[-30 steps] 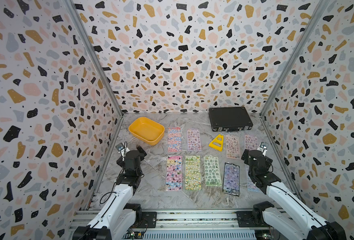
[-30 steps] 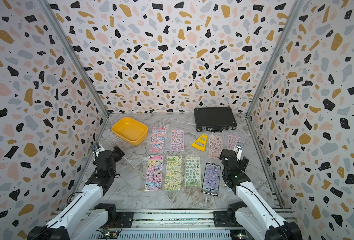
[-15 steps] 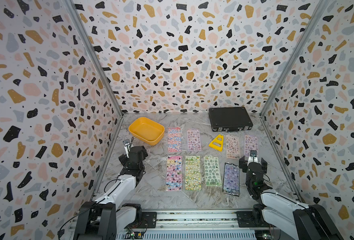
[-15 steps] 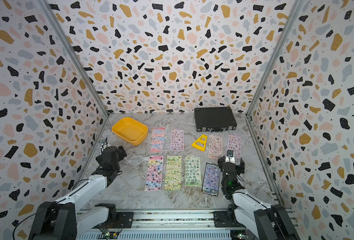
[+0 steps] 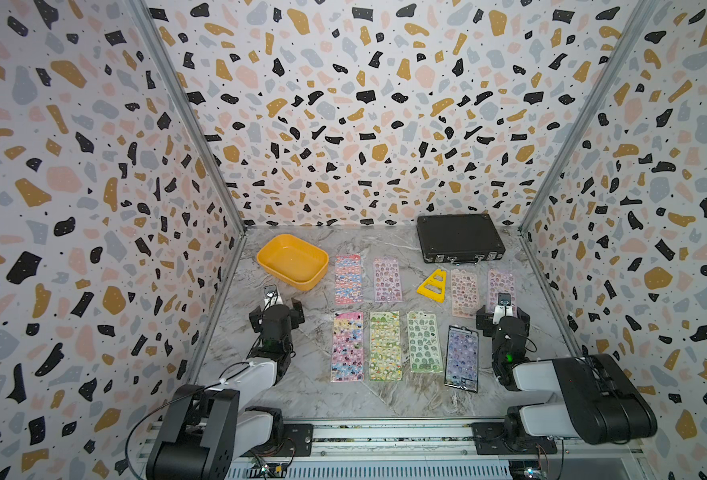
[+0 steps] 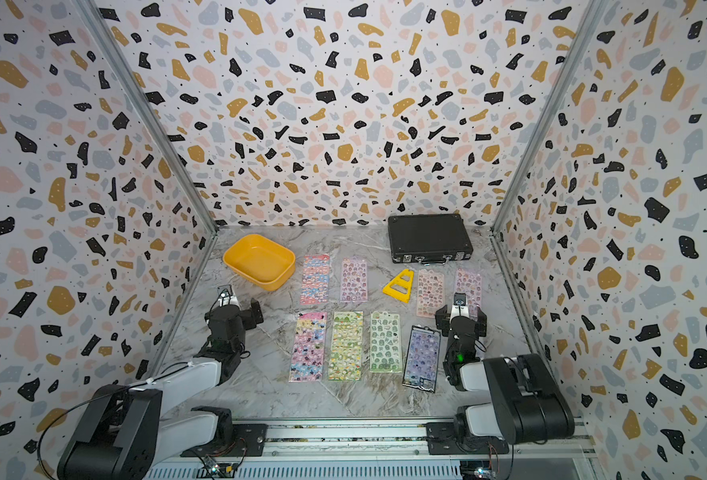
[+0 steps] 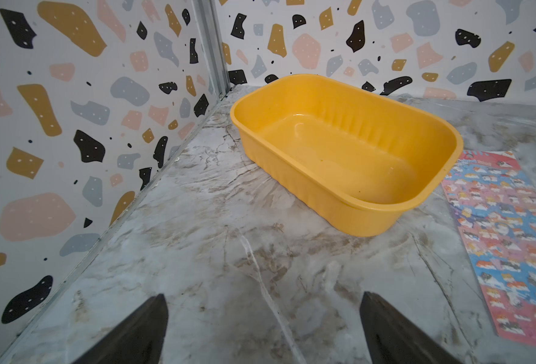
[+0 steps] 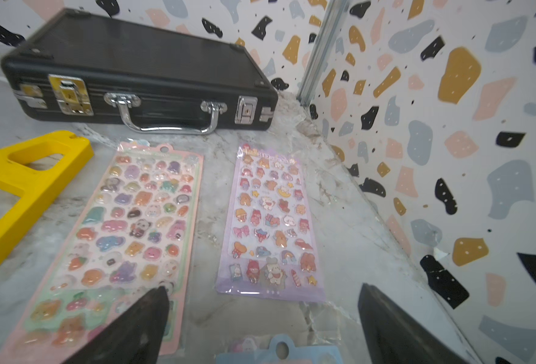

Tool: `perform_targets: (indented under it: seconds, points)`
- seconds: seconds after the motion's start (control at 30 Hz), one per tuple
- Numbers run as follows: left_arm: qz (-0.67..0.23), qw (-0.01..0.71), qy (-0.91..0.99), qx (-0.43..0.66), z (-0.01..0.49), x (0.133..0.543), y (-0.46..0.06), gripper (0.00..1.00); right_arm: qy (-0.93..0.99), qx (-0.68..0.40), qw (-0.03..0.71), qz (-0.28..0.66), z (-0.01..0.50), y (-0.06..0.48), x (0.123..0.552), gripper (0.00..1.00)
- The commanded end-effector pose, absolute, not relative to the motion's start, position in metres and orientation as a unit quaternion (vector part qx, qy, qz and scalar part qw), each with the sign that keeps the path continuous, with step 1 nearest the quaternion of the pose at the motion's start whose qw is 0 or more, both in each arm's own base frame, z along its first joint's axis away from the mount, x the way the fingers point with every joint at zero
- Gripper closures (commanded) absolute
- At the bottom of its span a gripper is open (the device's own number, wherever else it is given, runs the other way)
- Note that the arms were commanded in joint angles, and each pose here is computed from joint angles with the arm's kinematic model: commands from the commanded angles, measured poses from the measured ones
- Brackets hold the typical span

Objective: Take the stickers out of the storage box
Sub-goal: Reset both arms

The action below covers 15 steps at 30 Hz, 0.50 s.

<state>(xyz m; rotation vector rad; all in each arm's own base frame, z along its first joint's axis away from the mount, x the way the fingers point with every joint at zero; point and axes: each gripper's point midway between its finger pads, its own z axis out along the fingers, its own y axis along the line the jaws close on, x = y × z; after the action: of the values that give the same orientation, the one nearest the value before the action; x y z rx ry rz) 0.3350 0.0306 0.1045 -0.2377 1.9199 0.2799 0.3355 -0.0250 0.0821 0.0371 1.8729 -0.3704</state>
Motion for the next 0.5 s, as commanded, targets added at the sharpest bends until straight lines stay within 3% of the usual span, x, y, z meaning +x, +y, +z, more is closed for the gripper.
perform_targets:
  seconds: [0.0, 0.23, 0.47]
  points:
    - [0.115, 0.614, 0.778, -0.069, 0.124, 0.349, 0.022, 0.01, 0.758, -0.007, 0.643, -0.109, 0.104, -0.006, 0.349, 0.01]
    - [0.101, 0.609, 0.786, -0.039, 0.109, 0.361, 0.011, 0.01, 0.769, -0.047, 0.631, -0.089, 0.1, 0.009, 0.355, 0.01]
    - [0.096, 0.573, 0.811, -0.071, 0.101, 0.372, 0.027, 0.01, 0.828, -0.035, 0.553, -0.082, 0.082, 0.002, 0.383, 0.01]
